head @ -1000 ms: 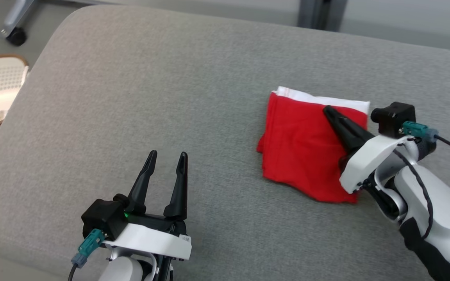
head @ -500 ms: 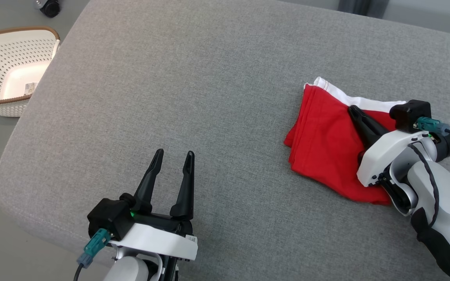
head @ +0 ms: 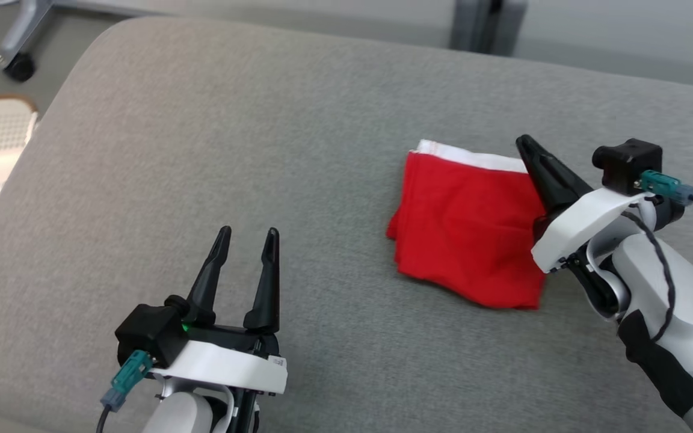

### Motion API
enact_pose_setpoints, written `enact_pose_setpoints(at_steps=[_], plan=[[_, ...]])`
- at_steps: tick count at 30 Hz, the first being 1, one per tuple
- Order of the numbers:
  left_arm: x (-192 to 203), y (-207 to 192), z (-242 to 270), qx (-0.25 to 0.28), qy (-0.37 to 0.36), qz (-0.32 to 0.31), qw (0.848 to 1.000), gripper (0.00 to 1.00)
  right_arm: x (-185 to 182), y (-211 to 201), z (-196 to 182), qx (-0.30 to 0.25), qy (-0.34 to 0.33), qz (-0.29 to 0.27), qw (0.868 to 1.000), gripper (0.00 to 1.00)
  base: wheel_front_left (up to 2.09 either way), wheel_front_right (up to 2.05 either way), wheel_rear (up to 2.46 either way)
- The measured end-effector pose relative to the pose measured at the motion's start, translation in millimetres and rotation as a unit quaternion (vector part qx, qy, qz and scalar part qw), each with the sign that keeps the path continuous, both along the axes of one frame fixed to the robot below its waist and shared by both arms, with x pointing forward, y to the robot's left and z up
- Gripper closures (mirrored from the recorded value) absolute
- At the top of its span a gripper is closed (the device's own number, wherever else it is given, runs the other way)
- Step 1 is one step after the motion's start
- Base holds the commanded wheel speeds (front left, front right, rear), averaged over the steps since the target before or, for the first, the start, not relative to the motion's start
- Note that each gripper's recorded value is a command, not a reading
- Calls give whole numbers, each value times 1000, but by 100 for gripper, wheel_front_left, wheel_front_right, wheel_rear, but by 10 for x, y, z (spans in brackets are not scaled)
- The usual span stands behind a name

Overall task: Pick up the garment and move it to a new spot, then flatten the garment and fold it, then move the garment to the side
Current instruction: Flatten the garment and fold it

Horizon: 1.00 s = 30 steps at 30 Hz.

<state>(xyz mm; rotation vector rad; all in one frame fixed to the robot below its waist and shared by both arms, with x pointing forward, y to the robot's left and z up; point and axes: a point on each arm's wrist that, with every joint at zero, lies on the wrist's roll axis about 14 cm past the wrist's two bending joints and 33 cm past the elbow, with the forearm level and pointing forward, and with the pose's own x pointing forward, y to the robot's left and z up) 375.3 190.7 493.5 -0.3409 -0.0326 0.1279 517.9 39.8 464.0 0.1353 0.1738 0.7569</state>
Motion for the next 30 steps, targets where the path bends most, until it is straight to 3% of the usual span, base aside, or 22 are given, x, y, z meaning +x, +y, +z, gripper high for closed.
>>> enact_pose_setpoints(at_steps=[8, 12, 25, 30], plan=[[57, -110, 230, 0, -40, -23, 999, 0, -44, -612, 809, 60, -103, -94, 988, 100, 0, 0, 0], [95, -244, 373, -3, -64, -46, 997, 0, -354, -999, 874, 37, -143, -145, 978, 100, 0, 0, 0], [63, -371, 400, -9, -71, -66, 995, 0, -1054, -1765, 978, 41, -177, -278, 943, 100, 0, 0, 0], [59, -389, 267, -7, -51, -71, 996, 0, -1182, -1857, 769, 30, -152, -298, 942, 100, 0, 0, 0]])
